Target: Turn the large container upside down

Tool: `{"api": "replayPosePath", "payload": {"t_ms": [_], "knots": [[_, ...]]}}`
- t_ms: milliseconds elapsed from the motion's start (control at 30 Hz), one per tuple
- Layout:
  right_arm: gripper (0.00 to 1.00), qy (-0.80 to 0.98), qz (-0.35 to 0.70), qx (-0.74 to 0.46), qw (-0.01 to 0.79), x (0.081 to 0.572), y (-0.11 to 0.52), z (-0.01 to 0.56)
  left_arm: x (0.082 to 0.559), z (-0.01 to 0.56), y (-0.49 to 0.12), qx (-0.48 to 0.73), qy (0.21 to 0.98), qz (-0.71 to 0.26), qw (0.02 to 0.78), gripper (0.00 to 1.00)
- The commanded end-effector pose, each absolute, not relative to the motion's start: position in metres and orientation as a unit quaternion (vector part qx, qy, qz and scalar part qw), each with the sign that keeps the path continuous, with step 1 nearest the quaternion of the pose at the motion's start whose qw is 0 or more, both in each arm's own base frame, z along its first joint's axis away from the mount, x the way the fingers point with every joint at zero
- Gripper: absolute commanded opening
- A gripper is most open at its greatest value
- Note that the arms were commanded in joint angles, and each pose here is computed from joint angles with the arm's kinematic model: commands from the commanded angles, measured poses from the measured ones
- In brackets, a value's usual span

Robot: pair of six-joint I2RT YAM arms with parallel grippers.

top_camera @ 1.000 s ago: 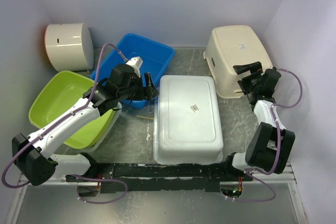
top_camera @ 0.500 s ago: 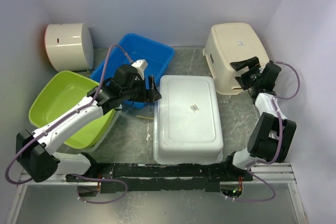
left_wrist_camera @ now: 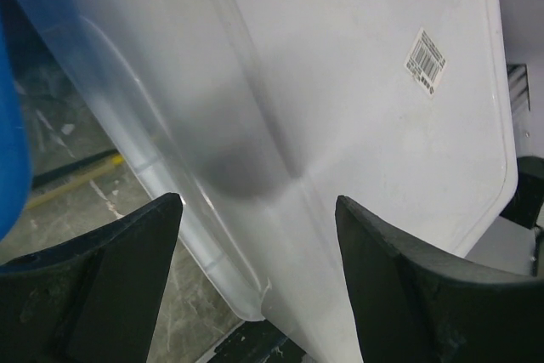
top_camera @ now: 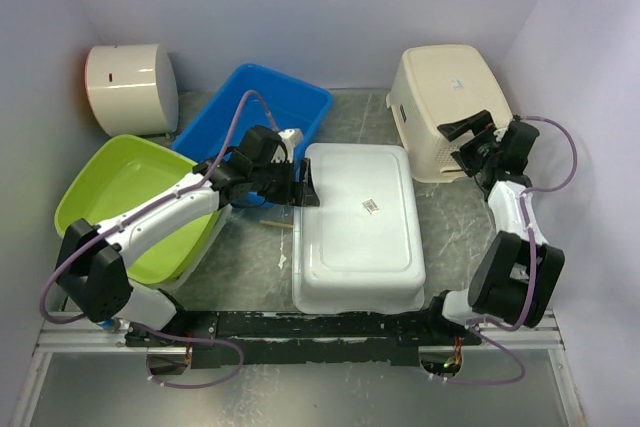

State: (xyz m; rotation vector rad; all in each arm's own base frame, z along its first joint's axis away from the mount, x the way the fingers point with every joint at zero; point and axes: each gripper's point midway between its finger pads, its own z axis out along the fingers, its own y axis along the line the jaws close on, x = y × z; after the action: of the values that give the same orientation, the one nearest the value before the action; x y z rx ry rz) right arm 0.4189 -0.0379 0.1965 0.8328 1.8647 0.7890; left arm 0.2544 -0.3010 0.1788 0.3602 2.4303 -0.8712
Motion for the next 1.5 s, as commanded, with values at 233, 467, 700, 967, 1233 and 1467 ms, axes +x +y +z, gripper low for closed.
{"api": "replayPosePath", "payload": {"t_ms": [233,467,700,967,1233,1467], "knots": [[1.00,0.791,0.238,0.330,0.457,0.354,-0.036,0.215,0.228,0.187,-0.350,0.197,0.856,-0.431,0.207,0.83],[1.00,0.820,0.224,0.323,0.417,0.320,-0.025,0.194,0.213,0.191,-0.381,0.229,0.831,-0.473,0.182,0.82],[1.00,0.829,0.195,0.330,0.406,0.306,-0.029,0.186,0.198,0.183,-0.411,0.258,0.819,-0.488,0.156,0.82],[1.00,0.851,0.190,0.325,0.366,0.300,-0.027,0.158,0.197,0.198,-0.400,0.276,0.827,-0.458,0.172,0.82],[1.00,0.848,0.270,0.290,0.353,0.320,0.005,0.149,0.259,0.223,-0.362,0.234,0.853,-0.396,0.246,0.82],[1.00,0.858,0.338,0.160,0.352,0.341,0.084,0.168,0.333,0.232,-0.342,0.204,0.868,-0.360,0.275,0.82]]}}
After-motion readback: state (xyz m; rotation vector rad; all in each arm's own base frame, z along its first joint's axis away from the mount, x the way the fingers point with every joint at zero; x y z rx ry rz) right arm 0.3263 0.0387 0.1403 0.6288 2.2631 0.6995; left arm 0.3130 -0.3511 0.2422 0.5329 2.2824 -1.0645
